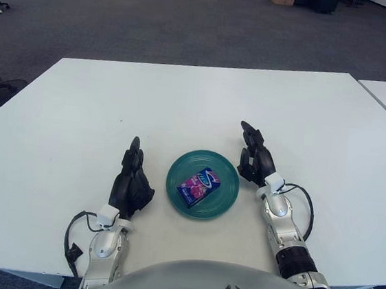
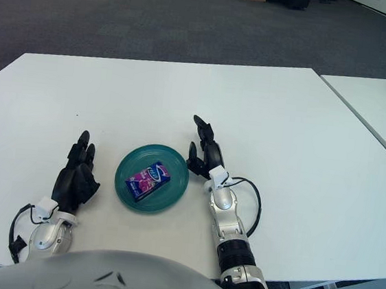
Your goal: Put the gum into the plate.
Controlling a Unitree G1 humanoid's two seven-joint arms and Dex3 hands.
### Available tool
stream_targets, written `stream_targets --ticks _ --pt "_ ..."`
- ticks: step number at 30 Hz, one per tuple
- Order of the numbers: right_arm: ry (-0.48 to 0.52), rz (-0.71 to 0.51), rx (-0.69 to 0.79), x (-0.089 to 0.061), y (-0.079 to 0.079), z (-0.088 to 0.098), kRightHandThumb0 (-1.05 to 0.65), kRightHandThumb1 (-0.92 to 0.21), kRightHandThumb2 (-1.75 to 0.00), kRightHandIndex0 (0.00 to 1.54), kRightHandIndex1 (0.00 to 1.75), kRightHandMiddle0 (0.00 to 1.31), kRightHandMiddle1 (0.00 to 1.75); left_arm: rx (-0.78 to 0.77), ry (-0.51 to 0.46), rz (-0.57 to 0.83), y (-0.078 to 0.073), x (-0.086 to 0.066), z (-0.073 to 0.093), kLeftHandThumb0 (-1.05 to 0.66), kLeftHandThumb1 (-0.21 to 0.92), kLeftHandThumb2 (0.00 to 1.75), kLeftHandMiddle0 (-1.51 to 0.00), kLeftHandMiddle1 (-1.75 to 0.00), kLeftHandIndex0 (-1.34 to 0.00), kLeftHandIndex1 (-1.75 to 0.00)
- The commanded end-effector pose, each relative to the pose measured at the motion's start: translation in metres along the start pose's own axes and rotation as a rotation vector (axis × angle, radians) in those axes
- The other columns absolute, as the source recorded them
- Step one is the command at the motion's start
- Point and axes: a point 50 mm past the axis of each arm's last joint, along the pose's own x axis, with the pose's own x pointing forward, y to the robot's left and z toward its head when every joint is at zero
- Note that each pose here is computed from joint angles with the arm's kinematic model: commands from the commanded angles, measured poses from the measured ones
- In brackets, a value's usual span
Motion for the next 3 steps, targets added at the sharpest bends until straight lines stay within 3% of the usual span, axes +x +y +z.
stream_targets --ticks 1,3 --pt "0.181 -0.03 0.024 -0.0381 0.0033 -0.0398 -0.87 -0.92 -0.97 0.11 0.01 0.0 0.33 -0.023 -0.017 -0.004 0.0002 0.0049 0.0002 -1.05 0.92 1.05 0.0 0.0 0.0 0.0" --pt "0.177 -0.052 0.039 -0.039 0.0061 -0.039 -0.85 -0.92 -0.97 0.11 0.0 0.0 0.33 -0.052 -0.025 0.003 0.0 0.0059 0.0002 -1.05 0.92 1.03 0.0 0.0 0.0 0.0"
